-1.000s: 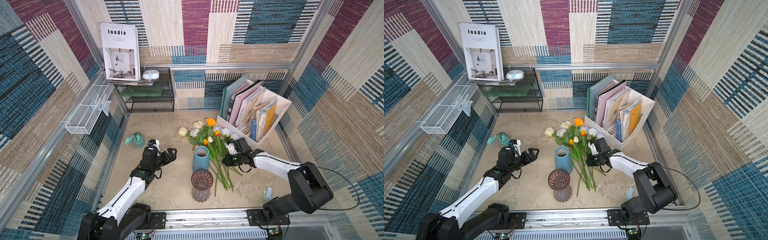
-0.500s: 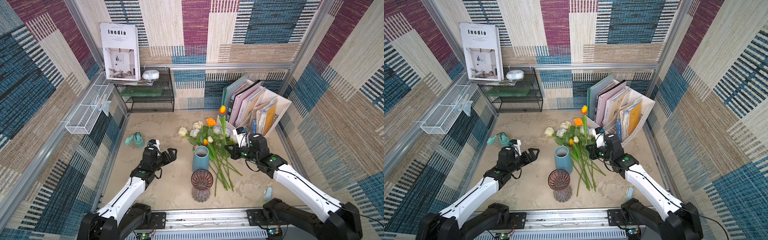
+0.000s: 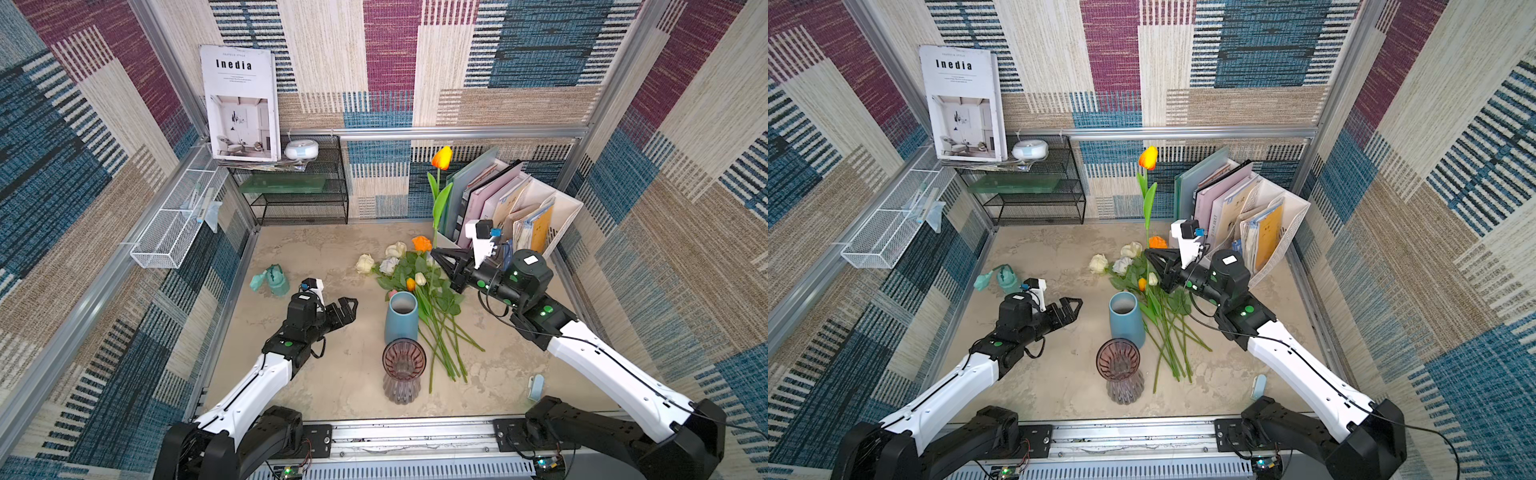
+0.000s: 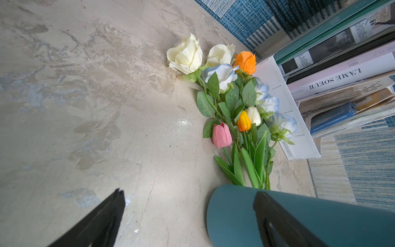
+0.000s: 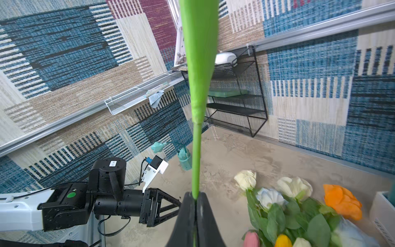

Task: Arrange the flowers in different vases according to their variety
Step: Pick up the flower at the center of the board, then insert the flower into the vase.

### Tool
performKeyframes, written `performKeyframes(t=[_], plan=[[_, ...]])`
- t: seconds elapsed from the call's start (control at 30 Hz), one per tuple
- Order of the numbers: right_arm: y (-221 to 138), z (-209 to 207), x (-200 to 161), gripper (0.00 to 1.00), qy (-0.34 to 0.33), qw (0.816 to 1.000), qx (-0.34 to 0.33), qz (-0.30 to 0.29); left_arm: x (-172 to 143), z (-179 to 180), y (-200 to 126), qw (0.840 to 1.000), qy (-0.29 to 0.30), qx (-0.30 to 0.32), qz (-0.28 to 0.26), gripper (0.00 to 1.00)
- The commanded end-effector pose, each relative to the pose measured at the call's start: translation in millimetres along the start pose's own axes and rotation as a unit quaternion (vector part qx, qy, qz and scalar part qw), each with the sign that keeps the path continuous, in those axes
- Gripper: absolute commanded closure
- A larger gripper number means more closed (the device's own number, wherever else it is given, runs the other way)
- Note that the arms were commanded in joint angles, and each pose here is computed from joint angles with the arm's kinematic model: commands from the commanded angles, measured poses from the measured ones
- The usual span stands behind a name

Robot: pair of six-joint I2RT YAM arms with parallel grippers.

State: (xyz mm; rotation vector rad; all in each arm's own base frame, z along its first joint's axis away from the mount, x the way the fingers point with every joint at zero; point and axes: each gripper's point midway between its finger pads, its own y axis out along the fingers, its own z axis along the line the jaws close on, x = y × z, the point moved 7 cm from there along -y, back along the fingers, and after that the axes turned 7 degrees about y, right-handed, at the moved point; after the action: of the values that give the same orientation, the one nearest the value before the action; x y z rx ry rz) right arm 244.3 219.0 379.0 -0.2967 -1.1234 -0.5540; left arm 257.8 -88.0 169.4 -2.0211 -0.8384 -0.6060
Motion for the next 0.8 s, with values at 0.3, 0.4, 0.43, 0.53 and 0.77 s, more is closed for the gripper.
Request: performKeyframes(t=[0.3, 0.4, 0.43, 0.53, 0.77], plan=[[31, 27, -44, 1.00, -0.084, 0.995, 0.056, -0.021, 5, -4, -2, 1.000, 0.017, -0.009, -0.016, 0.01], [31, 22, -62, 1.00, -0.083, 0.995, 0.055, -0.012, 5, -5, -2, 1.000, 0.017, -0.009, -0.017, 0.01], [30, 21, -67, 1.00, -0.083, 0.995, 0.053, -0.007, 5, -4, -3, 1.000, 0.017, -0.009, -0.017, 0.01], [29, 19, -80, 1.00, -0.081, 0.995, 0.051, -0.004, 5, -5, -3, 1.000, 0.018, -0.010, -0.017, 0.01], [20, 14, -111, 1.00, -0.062, 0.997, 0.048, 0.026, 5, -6, -5, 0.999, 0.021, -0.012, -0.020, 0.01]])
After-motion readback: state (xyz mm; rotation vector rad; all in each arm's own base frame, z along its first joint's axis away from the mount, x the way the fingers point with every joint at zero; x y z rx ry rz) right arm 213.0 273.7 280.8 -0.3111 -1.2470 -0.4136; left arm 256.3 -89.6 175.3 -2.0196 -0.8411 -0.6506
